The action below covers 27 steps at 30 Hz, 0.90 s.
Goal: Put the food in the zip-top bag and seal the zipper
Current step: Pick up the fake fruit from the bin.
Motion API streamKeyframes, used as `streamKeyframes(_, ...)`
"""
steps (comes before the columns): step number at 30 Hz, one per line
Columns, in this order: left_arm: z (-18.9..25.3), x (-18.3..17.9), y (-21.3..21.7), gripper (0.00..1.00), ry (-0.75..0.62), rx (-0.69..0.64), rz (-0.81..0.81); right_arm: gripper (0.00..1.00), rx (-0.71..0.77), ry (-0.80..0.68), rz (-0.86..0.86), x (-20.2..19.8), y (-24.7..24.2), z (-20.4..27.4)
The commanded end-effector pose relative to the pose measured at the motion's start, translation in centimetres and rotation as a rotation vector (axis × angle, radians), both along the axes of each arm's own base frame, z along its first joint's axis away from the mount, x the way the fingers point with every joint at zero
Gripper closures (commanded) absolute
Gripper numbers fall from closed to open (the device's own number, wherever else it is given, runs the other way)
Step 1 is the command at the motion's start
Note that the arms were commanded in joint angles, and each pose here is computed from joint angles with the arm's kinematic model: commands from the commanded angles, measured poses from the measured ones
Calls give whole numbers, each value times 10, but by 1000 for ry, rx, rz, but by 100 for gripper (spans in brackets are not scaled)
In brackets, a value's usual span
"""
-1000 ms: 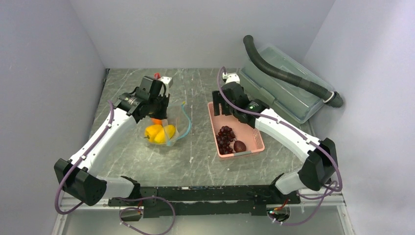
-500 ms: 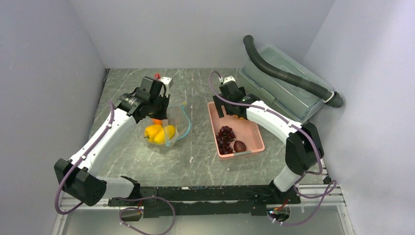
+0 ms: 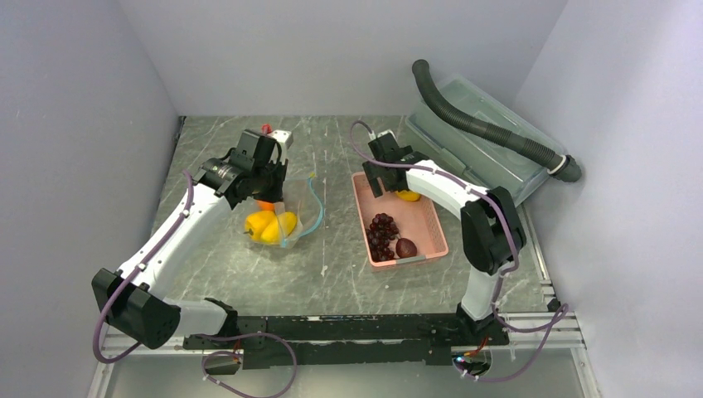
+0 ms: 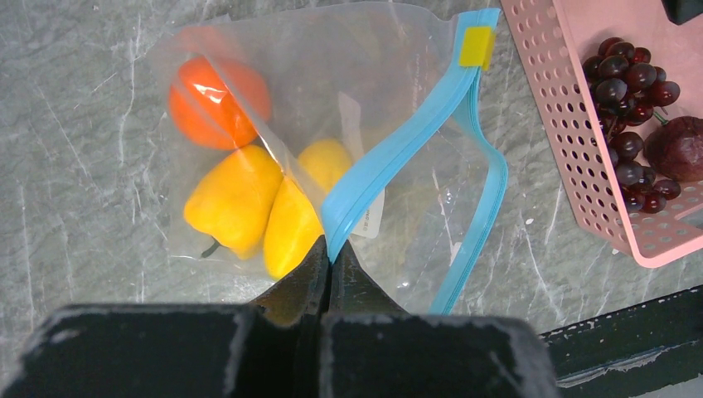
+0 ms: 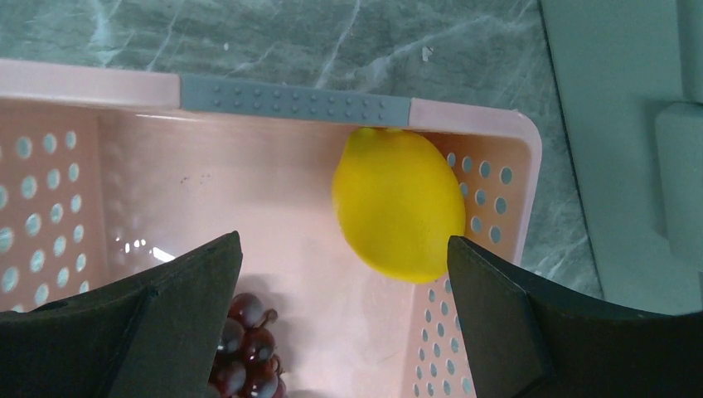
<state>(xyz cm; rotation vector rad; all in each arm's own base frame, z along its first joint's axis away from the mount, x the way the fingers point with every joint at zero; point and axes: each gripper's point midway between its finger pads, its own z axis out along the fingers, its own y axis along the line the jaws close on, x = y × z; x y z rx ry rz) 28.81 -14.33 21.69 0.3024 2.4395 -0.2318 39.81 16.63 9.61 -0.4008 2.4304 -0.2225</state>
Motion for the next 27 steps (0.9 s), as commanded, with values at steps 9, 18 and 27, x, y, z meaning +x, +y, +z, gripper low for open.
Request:
streamKeyframes(9,7,3,1,100,-41,-4,-12,1,-99,-24,-57,32,-17,-8)
streamKeyframes(18,7,2,1,100,-39,-2,-12,1,-97,14,-62,31,-20,-24)
streamKeyframes(27,7,2,1,100,-39,-3,-12,4,-71,35,-75,21,-19,-24)
